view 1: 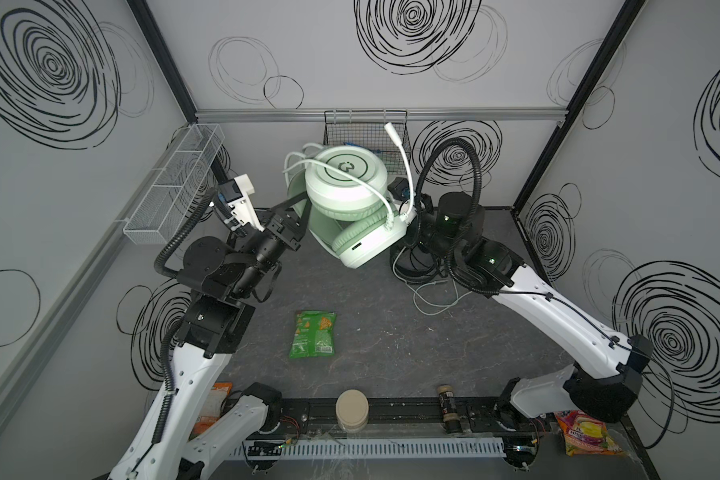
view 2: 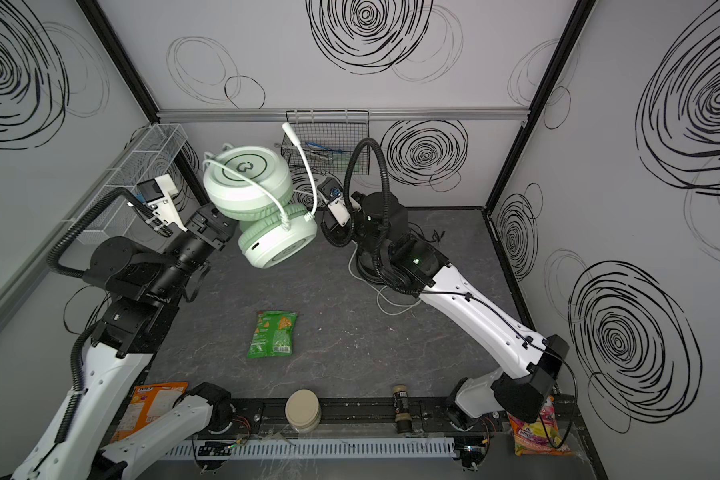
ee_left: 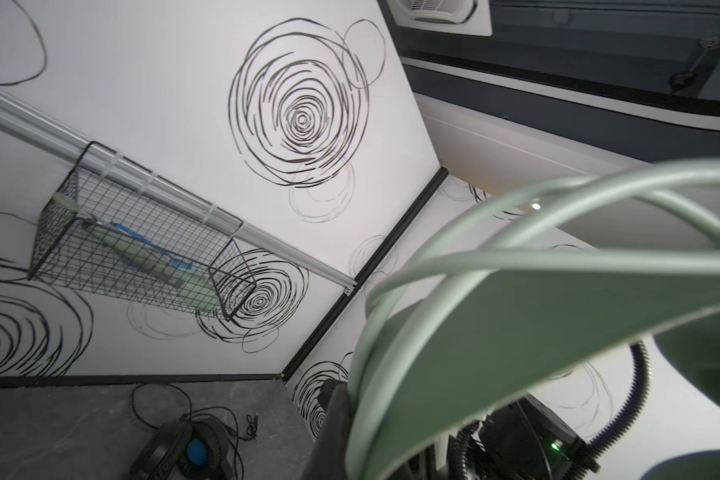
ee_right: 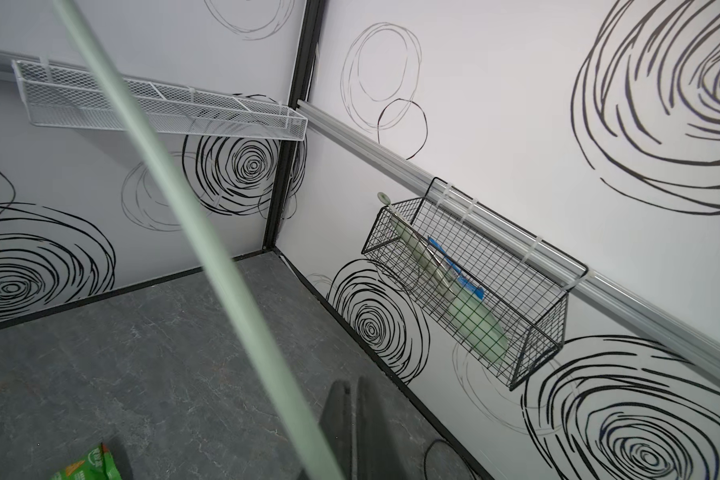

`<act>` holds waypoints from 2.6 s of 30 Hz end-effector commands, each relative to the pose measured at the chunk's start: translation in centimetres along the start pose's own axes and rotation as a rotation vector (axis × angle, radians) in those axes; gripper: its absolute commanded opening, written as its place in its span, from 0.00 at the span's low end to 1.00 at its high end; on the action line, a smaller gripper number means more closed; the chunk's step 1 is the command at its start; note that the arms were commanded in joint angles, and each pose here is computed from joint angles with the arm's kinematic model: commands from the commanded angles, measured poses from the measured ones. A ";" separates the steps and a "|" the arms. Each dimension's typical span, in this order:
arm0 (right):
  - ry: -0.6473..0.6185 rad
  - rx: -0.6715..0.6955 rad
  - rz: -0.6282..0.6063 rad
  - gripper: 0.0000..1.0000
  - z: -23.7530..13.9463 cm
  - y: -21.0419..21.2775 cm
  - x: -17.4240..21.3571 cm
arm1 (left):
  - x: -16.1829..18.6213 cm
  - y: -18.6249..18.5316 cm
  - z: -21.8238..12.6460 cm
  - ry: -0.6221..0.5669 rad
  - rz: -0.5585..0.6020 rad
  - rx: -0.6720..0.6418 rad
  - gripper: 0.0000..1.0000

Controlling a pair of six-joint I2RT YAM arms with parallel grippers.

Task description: Wrap the headphones

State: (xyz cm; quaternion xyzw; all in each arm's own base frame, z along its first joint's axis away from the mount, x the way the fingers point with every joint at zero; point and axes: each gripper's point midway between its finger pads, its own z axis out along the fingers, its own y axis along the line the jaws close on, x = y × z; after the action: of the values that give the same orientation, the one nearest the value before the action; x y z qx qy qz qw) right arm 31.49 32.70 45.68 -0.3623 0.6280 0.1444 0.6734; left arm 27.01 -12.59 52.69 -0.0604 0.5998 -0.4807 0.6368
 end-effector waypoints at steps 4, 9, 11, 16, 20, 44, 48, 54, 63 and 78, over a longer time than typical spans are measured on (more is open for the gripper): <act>-0.022 0.000 0.045 0.00 -1.2 0.1 0.6 | -6.6 1.9 -2.3 -0.297 -0.010 -0.219 0.00; 0.005 -0.004 0.052 0.00 -1.6 0.8 2.3 | -6.8 4.8 -2.1 -0.302 0.028 -0.388 0.00; 0.022 -0.006 0.048 0.00 -1.7 1.2 3.1 | -7.0 6.0 -2.0 -0.297 0.056 -0.463 0.00; 0.042 -0.017 0.017 0.00 -2.3 2.7 4.0 | -7.3 8.0 -1.4 -0.294 0.112 -0.582 0.00; 0.048 -0.027 0.003 0.00 -2.8 3.9 4.4 | -6.9 9.9 -1.4 -0.292 0.133 -0.673 0.00; 0.082 0.014 -0.059 0.00 -2.7 5.3 6.4 | -4.7 15.2 1.3 -0.260 0.023 -0.747 0.00; 0.070 0.022 -0.073 0.00 -2.2 5.4 6.3 | -3.7 15.8 1.5 -0.243 -0.014 -0.741 0.00; 0.105 -0.009 -0.147 0.00 -1.5 7.2 7.2 | -3.7 16.2 1.2 -0.255 -0.001 -0.767 0.00; 0.105 -0.008 -0.267 0.00 -2.1 8.8 5.8 | -3.4 18.2 0.4 -0.254 0.093 -0.856 0.00; 0.121 0.072 -0.618 0.00 -3.4 10.0 2.2 | -2.4 18.6 -1.8 -0.161 0.437 -1.007 0.00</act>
State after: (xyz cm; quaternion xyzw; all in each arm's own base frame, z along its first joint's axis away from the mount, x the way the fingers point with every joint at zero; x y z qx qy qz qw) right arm 24.63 37.48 35.67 -0.5393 0.5544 -0.1211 0.6222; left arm 35.94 -7.12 37.59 -0.1589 0.7958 -0.0972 0.5762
